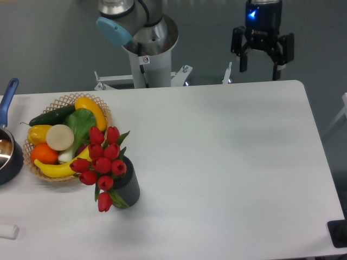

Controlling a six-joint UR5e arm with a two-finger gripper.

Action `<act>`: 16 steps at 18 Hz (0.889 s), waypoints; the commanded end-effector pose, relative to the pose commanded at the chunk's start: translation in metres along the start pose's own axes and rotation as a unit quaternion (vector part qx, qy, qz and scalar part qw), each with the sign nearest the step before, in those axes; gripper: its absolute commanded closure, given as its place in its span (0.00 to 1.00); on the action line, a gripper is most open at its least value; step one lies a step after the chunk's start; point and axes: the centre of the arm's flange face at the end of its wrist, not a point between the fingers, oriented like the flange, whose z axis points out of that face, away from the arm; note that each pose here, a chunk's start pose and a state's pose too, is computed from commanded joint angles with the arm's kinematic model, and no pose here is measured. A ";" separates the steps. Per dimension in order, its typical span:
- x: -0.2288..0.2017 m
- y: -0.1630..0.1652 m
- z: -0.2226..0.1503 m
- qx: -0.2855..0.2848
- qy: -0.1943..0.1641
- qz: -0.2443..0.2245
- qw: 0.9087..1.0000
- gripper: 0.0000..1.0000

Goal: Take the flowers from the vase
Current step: 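Move the open gripper down toward the red tulips in the black vase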

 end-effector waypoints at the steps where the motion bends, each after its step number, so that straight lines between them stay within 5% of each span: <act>1: 0.000 -0.001 0.000 0.000 0.000 -0.002 1.000 0.00; 6: 0.000 -0.006 0.001 0.020 0.000 -0.030 0.999 0.00; 10: 0.010 -0.007 0.011 0.033 0.010 -0.096 0.995 0.00; 16: 0.013 -0.021 0.017 0.100 0.027 -0.213 0.972 0.00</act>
